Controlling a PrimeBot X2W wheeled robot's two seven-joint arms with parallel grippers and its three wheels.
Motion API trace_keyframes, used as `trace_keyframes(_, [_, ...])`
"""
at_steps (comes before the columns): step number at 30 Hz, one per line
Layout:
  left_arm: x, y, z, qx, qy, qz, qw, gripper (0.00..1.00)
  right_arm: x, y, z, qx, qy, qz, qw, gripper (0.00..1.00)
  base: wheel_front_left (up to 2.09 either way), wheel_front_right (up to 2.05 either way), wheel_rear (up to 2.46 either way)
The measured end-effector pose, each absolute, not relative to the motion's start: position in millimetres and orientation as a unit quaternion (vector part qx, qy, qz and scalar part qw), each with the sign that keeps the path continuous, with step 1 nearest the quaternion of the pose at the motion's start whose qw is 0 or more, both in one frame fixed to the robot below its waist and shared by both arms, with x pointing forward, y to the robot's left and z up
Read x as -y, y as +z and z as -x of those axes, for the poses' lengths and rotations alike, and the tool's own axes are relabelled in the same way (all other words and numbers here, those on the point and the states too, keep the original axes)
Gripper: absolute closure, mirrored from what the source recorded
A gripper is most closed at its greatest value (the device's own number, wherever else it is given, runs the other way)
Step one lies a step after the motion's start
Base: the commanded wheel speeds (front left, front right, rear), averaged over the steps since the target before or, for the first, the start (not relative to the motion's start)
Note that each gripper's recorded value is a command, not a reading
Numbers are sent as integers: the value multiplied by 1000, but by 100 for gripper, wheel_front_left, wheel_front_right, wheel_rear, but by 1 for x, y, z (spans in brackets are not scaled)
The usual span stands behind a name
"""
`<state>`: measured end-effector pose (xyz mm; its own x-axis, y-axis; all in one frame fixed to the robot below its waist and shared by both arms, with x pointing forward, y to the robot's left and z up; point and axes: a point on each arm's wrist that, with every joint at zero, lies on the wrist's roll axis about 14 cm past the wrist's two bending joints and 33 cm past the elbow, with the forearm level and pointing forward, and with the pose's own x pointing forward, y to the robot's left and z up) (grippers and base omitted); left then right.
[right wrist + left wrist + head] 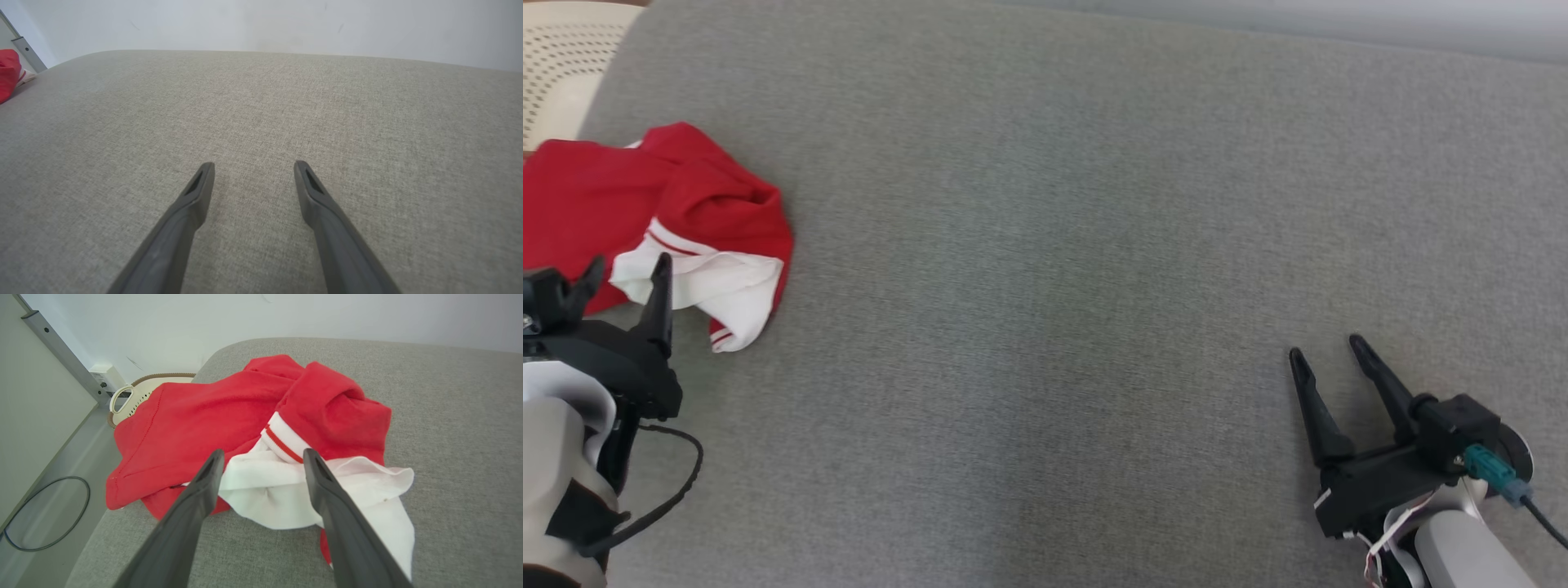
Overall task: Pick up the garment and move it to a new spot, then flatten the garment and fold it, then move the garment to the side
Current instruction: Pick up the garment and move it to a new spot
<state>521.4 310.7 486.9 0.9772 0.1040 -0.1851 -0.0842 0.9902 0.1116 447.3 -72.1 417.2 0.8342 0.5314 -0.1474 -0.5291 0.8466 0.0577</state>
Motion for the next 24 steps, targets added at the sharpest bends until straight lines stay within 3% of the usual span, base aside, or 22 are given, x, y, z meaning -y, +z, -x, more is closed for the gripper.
trace_keyframes(12, [-299,450,-531,-156,39,-28,987,0,87,412,-449,-86,255,-9,963,0,0,0,0])
trace_keyframes(13, [-300,447,-530,-160,40,-30,986,12,87,412,-450,-85,255,-8,963,0,0,0,0])
trace_keyframes(14, [-301,445,-529,-164,40,-30,985,73,86,413,-450,-84,256,-8,963,0,0,0,0])
trace_keyframes(15, [-302,444,-529,-167,42,-31,985,100,85,414,-451,-82,256,-9,963,0,0,0,0])
trace_keyframes(24, [-297,472,-539,-124,25,-56,990,100,88,425,-449,-73,242,-21,967,0,0,0,0])
